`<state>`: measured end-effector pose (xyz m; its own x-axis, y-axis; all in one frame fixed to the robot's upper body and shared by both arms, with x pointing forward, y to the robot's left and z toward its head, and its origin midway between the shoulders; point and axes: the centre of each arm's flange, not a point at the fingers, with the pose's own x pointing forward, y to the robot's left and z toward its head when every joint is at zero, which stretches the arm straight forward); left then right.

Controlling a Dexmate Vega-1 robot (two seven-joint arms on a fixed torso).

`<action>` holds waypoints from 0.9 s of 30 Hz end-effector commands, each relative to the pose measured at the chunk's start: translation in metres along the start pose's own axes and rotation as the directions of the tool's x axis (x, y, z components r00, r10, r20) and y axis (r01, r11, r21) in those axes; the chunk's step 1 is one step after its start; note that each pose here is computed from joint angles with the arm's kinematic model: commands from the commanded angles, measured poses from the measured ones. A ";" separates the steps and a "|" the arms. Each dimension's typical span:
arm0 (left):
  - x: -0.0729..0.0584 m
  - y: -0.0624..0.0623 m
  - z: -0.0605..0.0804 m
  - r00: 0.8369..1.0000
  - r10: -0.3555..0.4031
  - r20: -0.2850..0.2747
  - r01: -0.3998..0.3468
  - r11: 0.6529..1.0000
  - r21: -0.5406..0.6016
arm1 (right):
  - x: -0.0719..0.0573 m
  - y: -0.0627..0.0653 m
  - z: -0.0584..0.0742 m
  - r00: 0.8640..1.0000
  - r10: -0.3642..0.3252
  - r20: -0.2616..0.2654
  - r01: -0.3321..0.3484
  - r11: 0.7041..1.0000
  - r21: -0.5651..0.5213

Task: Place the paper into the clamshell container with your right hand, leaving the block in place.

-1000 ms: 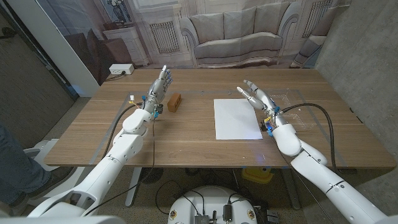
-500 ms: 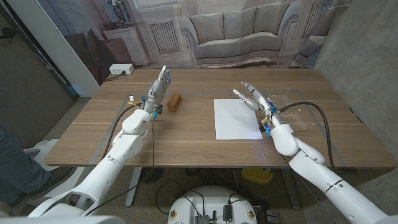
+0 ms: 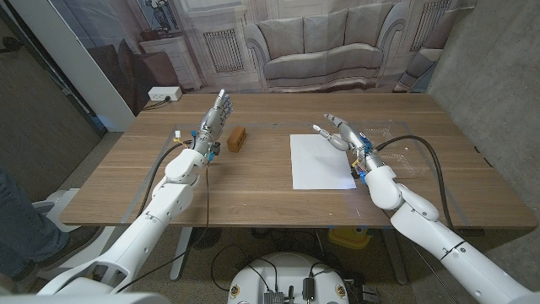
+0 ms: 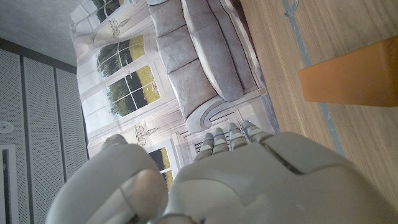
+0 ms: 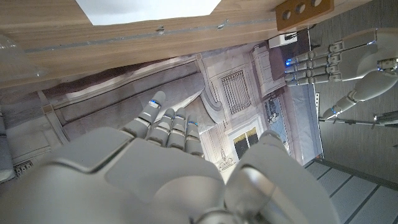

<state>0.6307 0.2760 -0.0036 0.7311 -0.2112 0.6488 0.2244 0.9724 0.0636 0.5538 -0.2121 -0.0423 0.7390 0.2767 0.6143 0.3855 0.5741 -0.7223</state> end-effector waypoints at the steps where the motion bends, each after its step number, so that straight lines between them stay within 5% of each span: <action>1: 0.001 0.000 -0.003 1.000 -0.004 -0.013 0.004 1.000 0.001 | 0.004 0.004 0.000 0.999 0.033 -0.034 -0.035 0.996 -0.077; 27: -0.002 0.004 0.001 1.000 -0.002 -0.017 0.002 1.000 0.013 | 0.008 0.016 0.011 0.997 0.072 -0.041 -0.079 0.973 -0.217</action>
<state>0.6312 0.2776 -0.0024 0.7394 -0.2178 0.6370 0.2214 0.9723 0.0755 0.5608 -0.1996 -0.0453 0.7812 0.2770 0.5594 0.4228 0.4245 -0.8007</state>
